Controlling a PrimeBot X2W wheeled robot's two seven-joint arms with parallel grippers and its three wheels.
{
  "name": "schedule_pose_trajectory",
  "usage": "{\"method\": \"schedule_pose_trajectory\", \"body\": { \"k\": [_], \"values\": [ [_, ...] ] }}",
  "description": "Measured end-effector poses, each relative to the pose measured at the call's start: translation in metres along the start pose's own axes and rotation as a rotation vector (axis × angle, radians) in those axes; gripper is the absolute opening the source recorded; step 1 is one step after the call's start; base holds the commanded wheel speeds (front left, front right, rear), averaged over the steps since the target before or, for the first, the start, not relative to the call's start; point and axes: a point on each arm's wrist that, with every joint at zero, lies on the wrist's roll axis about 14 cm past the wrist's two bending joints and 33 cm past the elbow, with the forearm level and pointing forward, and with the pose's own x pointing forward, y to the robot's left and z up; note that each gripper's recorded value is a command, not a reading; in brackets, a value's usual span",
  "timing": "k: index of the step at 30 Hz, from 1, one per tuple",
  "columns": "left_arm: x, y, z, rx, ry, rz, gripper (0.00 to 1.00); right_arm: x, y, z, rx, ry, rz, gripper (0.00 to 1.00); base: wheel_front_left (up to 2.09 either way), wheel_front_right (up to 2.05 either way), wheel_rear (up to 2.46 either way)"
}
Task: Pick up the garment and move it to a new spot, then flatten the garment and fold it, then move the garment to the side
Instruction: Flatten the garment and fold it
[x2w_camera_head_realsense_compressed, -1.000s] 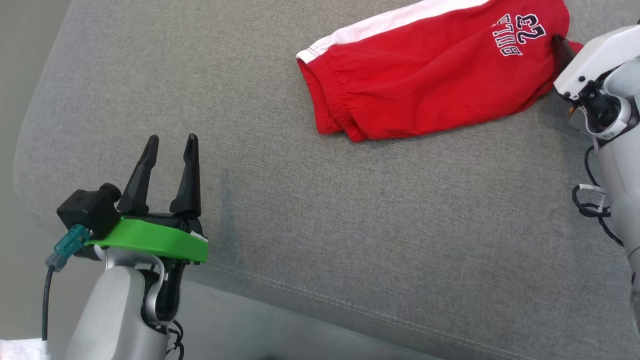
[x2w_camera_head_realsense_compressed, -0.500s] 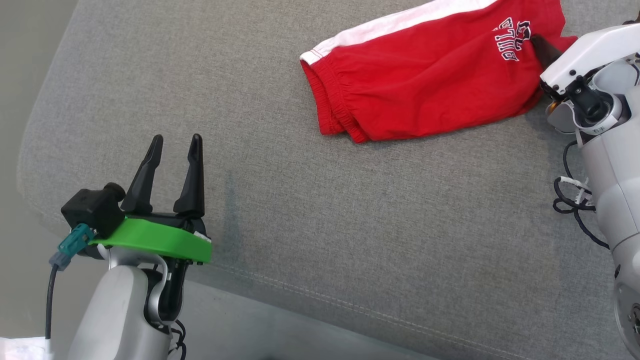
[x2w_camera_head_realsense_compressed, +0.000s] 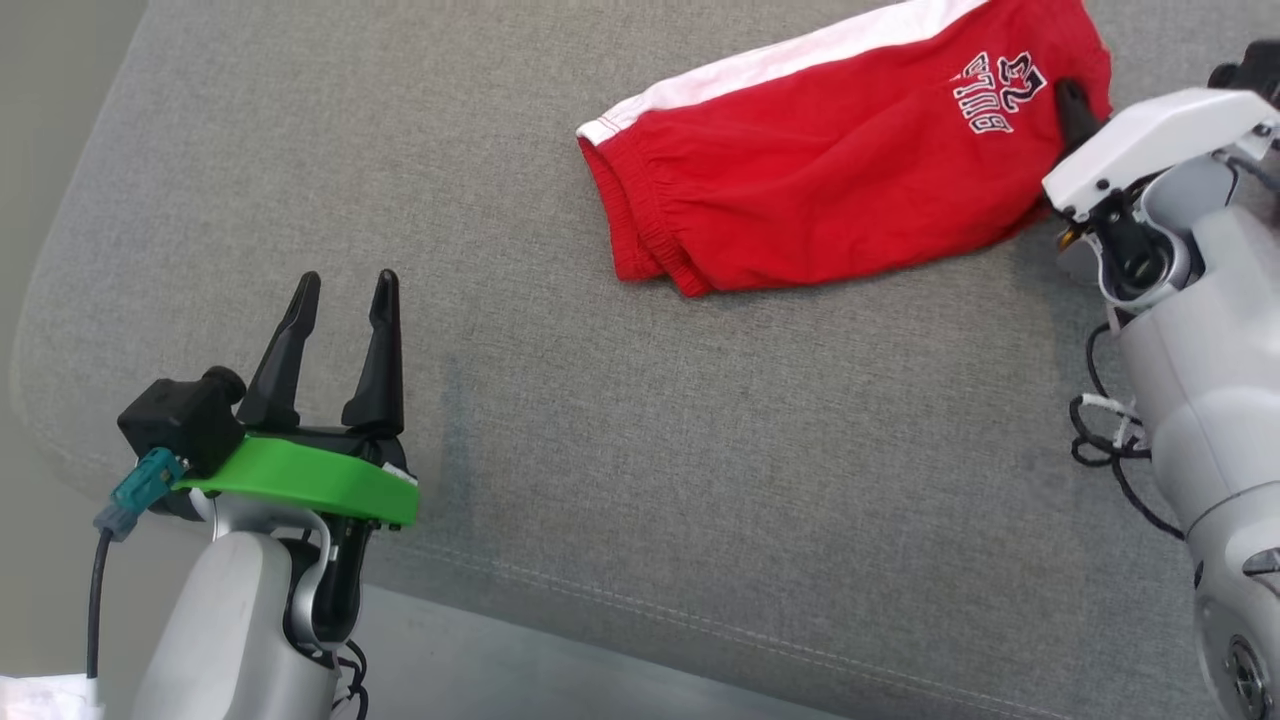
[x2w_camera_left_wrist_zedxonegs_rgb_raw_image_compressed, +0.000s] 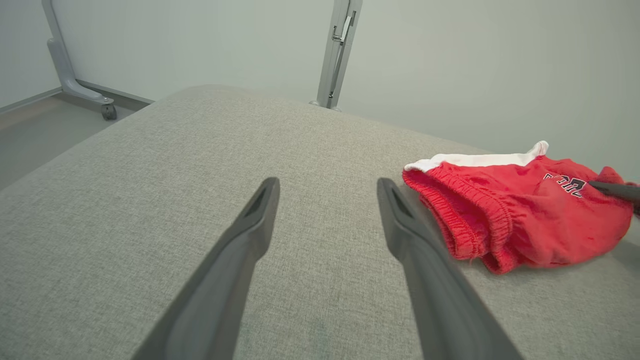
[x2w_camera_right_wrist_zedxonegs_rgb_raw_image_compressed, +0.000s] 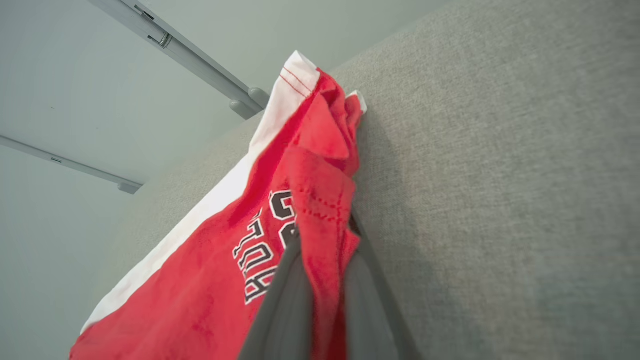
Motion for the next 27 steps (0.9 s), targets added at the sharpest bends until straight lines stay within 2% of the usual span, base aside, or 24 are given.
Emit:
{"method": "schedule_pose_trajectory", "body": {
  "k": [4,10,16,20,25,26,27],
  "values": [
    [0.001,-0.007,0.002,-0.001,-0.006,-0.026,1.00,-0.015,-0.015,-0.010,0.005,-0.004,-0.029,0.00,0.00,0.00,0.00],
    [0.003,-0.021,0.007,0.000,-0.017,-0.076,1.00,-0.040,-0.042,-0.004,0.040,-0.048,-0.096,0.00,0.00,0.00,0.00],
    [-0.001,-0.041,0.006,-0.011,-0.014,-0.135,1.00,-0.068,-0.068,0.038,0.030,-0.191,-0.153,0.00,0.00,0.00,0.00],
    [-0.005,-0.048,0.007,-0.015,-0.017,-0.155,1.00,-0.069,-0.043,0.050,-0.016,-0.246,-0.077,0.00,0.00,0.00,0.00],
    [-0.009,-0.042,0.011,-0.011,-0.025,-0.136,1.00,-0.059,0.002,0.035,-0.121,-0.216,0.034,0.00,0.00,0.00,0.00],
    [-0.009,-0.042,0.011,-0.011,-0.025,-0.136,1.00,-0.059,0.002,0.035,-0.121,-0.216,0.034,0.00,0.00,0.00,0.00],
    [-0.011,-0.039,0.012,-0.010,-0.028,-0.126,1.00,-0.056,0.018,0.029,-0.164,-0.212,0.076,0.00,0.00,0.00,0.00]
  ]
}}
